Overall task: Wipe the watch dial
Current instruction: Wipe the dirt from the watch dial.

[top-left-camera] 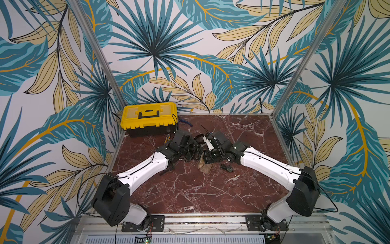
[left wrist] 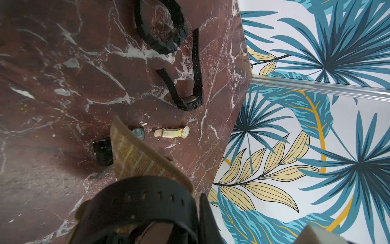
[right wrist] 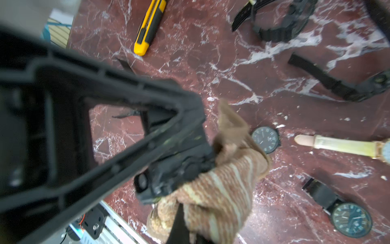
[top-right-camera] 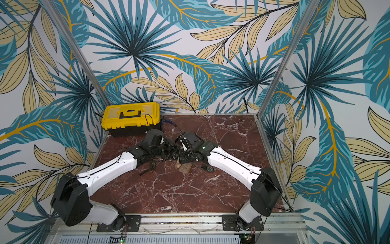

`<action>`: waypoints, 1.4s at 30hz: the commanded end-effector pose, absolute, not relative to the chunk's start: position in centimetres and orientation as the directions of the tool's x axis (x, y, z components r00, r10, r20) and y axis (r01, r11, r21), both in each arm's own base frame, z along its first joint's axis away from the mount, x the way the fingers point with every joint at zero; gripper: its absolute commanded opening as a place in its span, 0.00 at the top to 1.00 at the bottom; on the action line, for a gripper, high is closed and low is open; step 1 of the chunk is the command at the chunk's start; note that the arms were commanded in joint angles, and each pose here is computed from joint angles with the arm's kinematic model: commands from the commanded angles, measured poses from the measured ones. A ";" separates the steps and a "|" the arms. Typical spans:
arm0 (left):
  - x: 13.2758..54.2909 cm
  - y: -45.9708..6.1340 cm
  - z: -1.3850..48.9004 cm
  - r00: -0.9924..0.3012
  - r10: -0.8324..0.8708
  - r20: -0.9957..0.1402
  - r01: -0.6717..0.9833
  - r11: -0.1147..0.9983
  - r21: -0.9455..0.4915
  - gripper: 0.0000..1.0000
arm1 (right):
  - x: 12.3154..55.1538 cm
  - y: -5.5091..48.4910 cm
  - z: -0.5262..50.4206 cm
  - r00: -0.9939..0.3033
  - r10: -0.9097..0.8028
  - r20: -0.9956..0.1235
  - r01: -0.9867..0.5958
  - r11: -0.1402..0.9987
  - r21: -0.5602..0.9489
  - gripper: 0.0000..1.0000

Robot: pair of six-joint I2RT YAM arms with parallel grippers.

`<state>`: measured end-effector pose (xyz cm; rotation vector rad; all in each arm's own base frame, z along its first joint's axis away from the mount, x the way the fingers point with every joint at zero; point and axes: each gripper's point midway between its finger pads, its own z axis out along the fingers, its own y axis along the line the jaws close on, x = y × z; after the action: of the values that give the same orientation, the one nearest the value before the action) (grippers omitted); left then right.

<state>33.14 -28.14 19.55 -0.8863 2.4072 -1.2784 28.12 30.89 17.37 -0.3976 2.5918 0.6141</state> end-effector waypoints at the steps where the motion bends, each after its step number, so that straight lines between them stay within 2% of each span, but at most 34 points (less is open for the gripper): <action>1: 33.4 -31.0 24.6 -0.829 -0.557 0.037 -0.272 0.345 -0.898 1.00 | 24.6 34.3 18.7 -0.839 -0.245 -0.487 -0.482 0.750 0.453 1.00; 4: 32.8 -31.1 23.5 -0.835 -0.549 0.047 -0.287 0.360 -0.888 1.00 | 24.8 34.4 21.3 -0.808 -0.187 -0.558 -0.500 0.718 0.484 1.00; 8: 31.5 -31.3 21.9 -0.843 -0.534 0.065 -0.308 0.381 -0.872 1.00 | 26.7 32.7 23.6 -0.743 -0.142 -0.654 -0.498 0.770 0.398 1.00; 10: 31.0 -31.3 21.5 -0.848 -0.526 0.070 -0.312 0.387 -0.868 1.00 | 28.0 31.8 23.6 -0.736 -0.122 -0.665 -0.466 0.804 0.368 1.00; 17: 30.0 -30.1 21.7 -0.836 -0.545 0.061 -0.310 0.378 -0.872 1.00 | 31.0 27.8 22.2 -0.755 -0.031 -0.655 -0.331 0.880 0.340 1.00; 27: 29.9 -30.3 22.0 -0.848 -0.528 0.053 -0.293 0.383 -0.876 1.00 | 30.4 25.5 22.9 -0.724 0.032 -0.689 -0.306 0.880 0.362 1.00; 31: 29.9 -30.3 22.0 -0.848 -0.527 0.053 -0.293 0.384 -0.876 1.00 | 30.2 23.9 22.0 -0.733 0.016 -0.680 -0.267 0.912 0.310 1.00; 42: 30.5 -30.9 23.4 -0.853 -0.520 0.042 -0.269 0.370 -0.889 1.00 | 28.0 26.0 19.3 -0.807 -0.043 -0.589 -0.317 0.873 0.370 1.00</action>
<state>30.67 -30.39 21.47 -0.7590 2.4109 -1.4294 29.40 25.03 20.51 -0.2257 2.4165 0.5649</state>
